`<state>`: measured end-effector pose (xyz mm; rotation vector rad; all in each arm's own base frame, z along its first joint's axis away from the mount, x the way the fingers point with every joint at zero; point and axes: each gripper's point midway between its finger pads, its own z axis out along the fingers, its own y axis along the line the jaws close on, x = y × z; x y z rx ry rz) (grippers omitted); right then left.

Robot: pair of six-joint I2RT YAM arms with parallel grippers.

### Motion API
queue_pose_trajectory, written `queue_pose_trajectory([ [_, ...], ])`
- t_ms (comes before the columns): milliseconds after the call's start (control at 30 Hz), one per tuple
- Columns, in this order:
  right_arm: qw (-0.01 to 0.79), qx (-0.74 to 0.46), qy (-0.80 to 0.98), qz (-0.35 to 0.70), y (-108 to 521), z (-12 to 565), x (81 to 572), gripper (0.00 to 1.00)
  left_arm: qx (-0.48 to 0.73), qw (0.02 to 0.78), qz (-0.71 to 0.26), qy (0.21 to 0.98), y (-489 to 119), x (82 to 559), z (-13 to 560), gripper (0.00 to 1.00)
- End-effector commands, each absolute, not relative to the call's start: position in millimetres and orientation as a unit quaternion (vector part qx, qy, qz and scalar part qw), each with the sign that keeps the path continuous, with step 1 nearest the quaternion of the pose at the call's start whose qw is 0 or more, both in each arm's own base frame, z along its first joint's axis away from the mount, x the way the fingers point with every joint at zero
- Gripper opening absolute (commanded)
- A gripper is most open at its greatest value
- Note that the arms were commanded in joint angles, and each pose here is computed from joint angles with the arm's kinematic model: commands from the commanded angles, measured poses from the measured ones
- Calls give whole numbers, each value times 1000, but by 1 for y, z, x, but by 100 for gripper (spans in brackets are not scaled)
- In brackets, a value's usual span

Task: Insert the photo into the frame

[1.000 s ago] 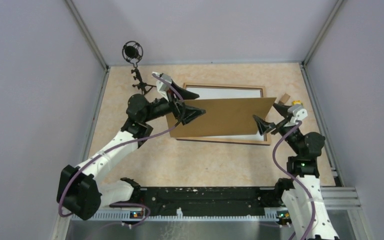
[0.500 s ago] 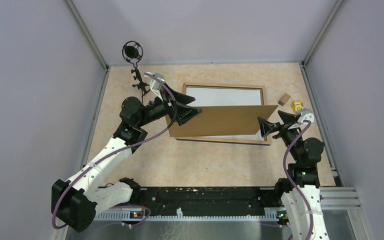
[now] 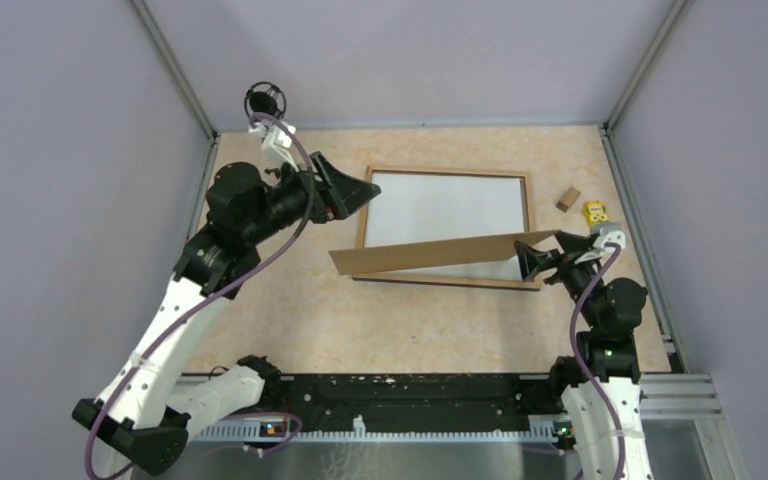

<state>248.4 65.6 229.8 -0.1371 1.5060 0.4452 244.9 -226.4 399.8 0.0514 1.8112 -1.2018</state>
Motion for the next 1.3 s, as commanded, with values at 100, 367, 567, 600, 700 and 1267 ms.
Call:
queue_pose_trajectory([
  [100,707,-71,675,200,68,234,245,99,-122,467,-349,803,-147,216,397,99],
  [367,708,-69,669,213,71,237,244,99,-262,244,-426,831,-170,160,320,98],
  [567,704,-58,673,218,71,225,247,99,-257,252,-432,827,-181,181,280,98],
  [600,703,-52,675,219,70,222,248,99,-256,253,-433,826,-183,186,274,98],
  [700,696,-12,686,213,61,211,254,99,-232,269,-442,824,-191,199,256,98],
  [1267,488,100,823,273,71,149,307,99,-320,165,-490,794,-221,203,109,86],
])
